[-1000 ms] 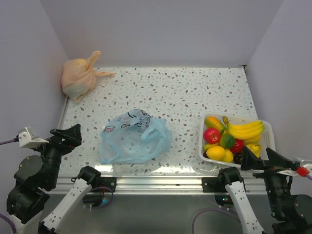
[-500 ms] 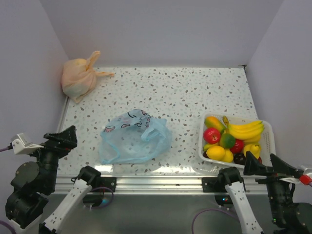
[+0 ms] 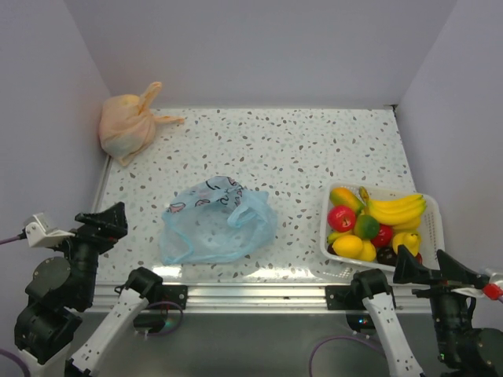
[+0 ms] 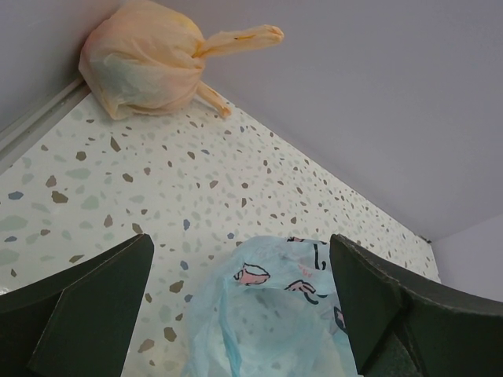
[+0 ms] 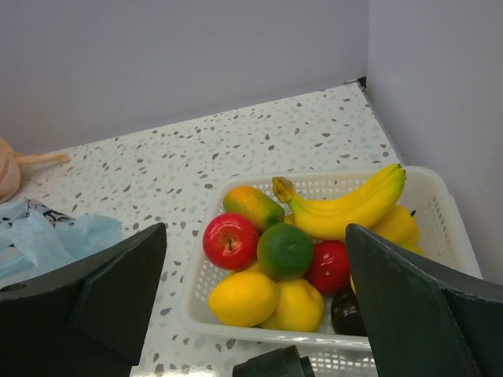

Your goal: Untie the knot of the plastic bag and take out the fruit

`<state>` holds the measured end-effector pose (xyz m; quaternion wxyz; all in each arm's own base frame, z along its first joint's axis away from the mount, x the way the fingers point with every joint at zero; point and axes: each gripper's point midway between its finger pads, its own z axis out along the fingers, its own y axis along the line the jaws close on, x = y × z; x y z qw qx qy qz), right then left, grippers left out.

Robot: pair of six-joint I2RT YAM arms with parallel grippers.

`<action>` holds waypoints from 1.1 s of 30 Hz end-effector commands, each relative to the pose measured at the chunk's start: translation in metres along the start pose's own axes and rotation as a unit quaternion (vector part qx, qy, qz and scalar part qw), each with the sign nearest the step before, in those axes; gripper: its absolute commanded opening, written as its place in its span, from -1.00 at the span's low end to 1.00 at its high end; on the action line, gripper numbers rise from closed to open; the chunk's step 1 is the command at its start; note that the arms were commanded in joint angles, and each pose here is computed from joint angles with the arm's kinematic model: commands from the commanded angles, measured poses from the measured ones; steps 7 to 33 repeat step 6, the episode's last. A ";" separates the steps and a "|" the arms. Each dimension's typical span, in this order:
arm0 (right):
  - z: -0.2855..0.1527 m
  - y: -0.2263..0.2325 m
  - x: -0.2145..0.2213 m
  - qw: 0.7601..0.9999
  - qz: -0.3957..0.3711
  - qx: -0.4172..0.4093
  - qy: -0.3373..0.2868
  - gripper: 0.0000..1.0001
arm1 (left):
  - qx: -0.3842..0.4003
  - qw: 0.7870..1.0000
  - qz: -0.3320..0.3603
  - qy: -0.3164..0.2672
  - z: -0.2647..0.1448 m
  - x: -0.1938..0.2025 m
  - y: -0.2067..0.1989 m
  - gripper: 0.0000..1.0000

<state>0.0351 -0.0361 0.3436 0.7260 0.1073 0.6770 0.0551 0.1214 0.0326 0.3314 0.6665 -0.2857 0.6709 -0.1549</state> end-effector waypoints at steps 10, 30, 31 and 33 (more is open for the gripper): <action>0.003 0.003 -0.003 1.000 -0.012 -0.006 -0.002 0.97 | -0.005 1.000 -0.013 -0.010 0.005 0.001 0.000 1.00; 0.003 0.003 -0.003 1.000 -0.012 -0.006 -0.002 0.97 | -0.005 1.000 -0.013 -0.010 0.005 0.001 0.000 1.00; 0.003 0.003 -0.003 1.000 -0.012 -0.006 -0.002 0.97 | -0.005 1.000 -0.013 -0.010 0.005 0.001 0.000 1.00; 0.003 0.003 -0.003 1.000 -0.012 -0.006 -0.002 0.97 | -0.005 1.000 -0.013 -0.010 0.005 0.001 0.000 1.00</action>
